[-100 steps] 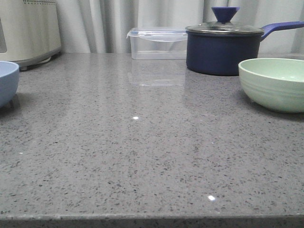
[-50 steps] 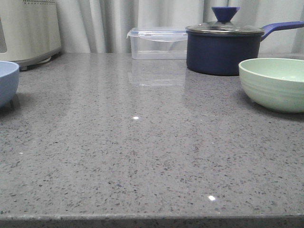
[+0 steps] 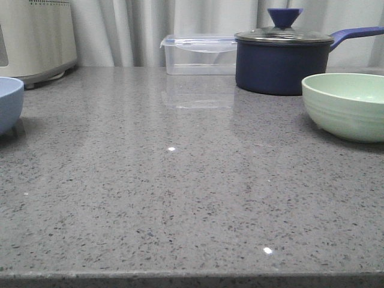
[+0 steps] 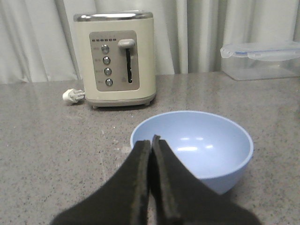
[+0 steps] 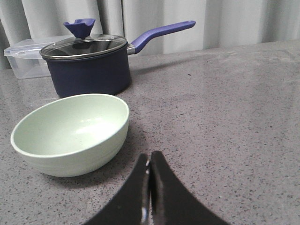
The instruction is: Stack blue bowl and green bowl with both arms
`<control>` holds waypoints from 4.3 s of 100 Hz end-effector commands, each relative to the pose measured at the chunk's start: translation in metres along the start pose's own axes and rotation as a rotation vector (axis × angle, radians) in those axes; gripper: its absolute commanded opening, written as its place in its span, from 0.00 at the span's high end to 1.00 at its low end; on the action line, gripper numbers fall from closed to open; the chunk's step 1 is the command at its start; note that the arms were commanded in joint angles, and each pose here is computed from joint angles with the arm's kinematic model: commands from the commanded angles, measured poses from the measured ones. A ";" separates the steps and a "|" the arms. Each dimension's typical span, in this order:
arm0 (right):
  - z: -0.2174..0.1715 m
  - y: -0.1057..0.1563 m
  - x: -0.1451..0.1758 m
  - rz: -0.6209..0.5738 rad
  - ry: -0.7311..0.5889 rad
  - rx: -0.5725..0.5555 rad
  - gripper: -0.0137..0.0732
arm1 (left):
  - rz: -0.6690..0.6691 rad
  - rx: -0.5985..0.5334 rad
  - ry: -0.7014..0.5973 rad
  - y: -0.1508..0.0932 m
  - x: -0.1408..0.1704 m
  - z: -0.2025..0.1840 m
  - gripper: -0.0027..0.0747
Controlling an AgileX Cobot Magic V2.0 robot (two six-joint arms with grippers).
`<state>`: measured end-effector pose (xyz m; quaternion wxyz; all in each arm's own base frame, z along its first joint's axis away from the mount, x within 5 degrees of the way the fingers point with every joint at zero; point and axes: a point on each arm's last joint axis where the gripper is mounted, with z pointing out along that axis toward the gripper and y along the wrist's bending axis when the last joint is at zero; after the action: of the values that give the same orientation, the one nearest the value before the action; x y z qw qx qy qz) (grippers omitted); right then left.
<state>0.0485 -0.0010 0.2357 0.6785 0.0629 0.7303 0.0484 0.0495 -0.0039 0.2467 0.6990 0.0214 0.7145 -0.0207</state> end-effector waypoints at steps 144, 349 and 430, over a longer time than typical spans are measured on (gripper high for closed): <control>0.089 0.034 -0.134 0.008 0.394 -0.016 0.33 | -0.038 0.021 0.251 -0.001 -0.091 0.065 0.26; 0.251 0.063 -0.098 -0.037 0.983 -0.032 0.93 | -0.042 0.026 0.285 -0.001 -0.088 0.064 0.26; 0.260 0.213 -0.081 -0.165 0.962 -0.440 0.93 | -0.042 0.026 0.287 -0.001 -0.088 0.064 0.26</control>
<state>0.3209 0.1883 0.3038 0.2148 -0.1608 0.9517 0.1492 0.1122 -0.0093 0.3161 0.5492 0.0263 0.8344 -0.0374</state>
